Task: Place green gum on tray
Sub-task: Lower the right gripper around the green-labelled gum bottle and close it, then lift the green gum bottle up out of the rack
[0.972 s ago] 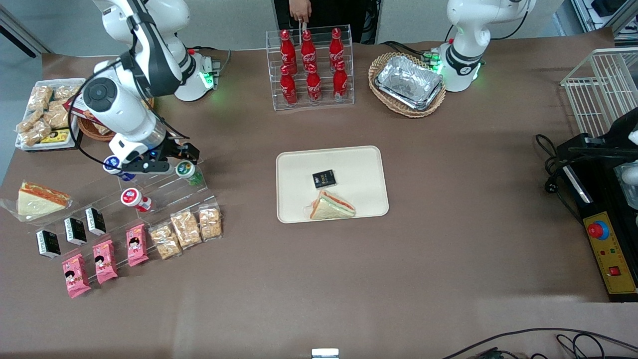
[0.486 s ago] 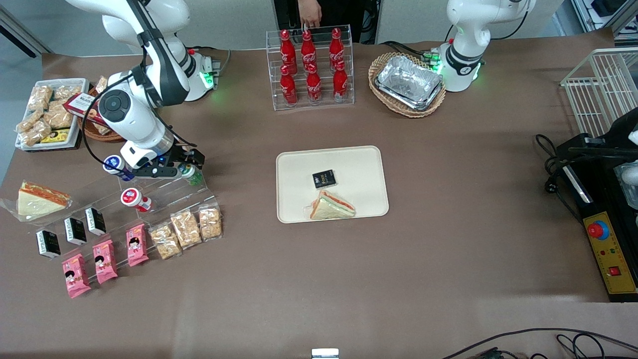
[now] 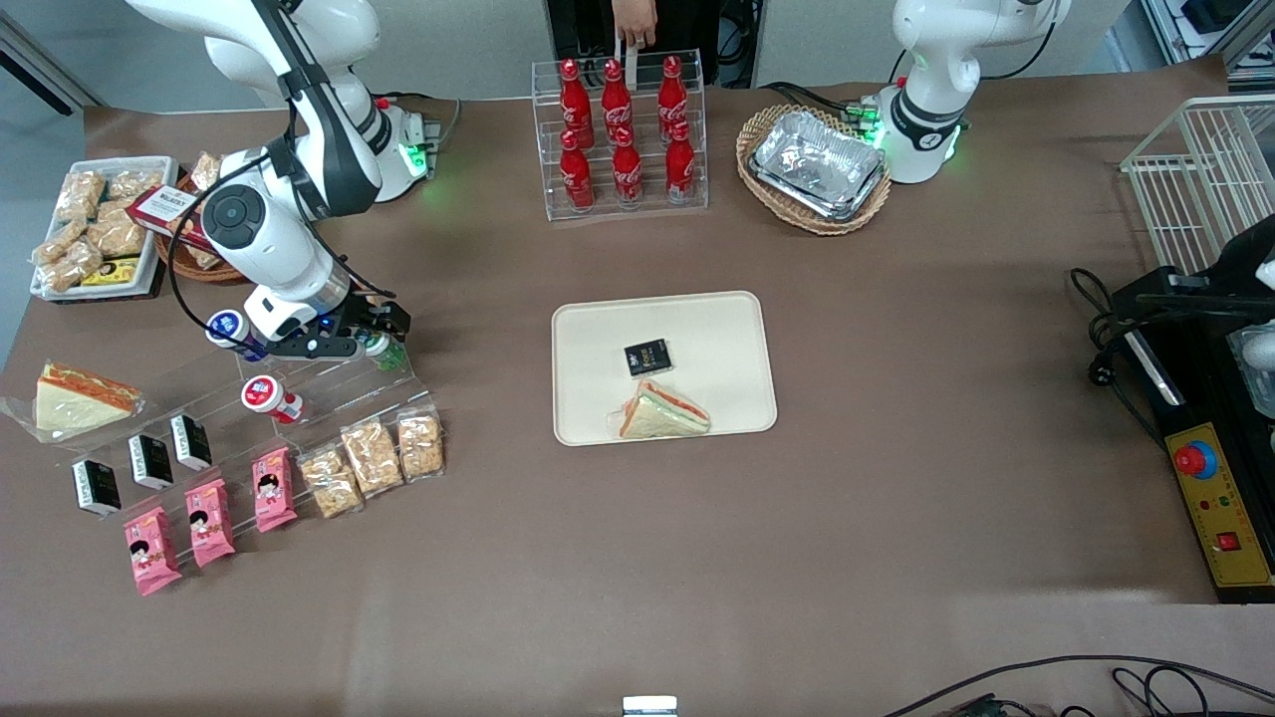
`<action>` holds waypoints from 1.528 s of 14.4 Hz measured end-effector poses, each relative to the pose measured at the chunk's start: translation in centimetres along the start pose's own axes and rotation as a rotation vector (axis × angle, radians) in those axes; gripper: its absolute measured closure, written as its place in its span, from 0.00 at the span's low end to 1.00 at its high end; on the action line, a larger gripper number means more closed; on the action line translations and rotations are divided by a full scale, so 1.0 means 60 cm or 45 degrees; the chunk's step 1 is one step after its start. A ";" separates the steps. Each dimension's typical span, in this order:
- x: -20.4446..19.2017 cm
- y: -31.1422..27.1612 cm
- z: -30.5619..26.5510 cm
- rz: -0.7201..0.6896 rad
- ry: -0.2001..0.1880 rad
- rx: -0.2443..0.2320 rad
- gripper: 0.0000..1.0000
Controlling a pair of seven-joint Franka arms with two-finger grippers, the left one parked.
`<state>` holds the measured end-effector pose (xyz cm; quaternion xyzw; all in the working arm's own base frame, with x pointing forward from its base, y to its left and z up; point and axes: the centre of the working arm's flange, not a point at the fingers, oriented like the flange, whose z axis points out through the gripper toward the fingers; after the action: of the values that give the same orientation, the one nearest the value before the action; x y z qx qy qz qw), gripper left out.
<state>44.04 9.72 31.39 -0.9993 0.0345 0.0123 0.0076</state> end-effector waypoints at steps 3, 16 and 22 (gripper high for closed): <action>0.002 0.002 -0.001 0.002 0.005 0.001 0.23; 0.044 -0.014 -0.187 -0.008 -0.019 0.004 0.41; 0.051 -0.063 -0.398 -0.074 -0.018 0.016 0.41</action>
<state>47.95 12.88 55.20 -0.9997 0.0054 0.0191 0.0146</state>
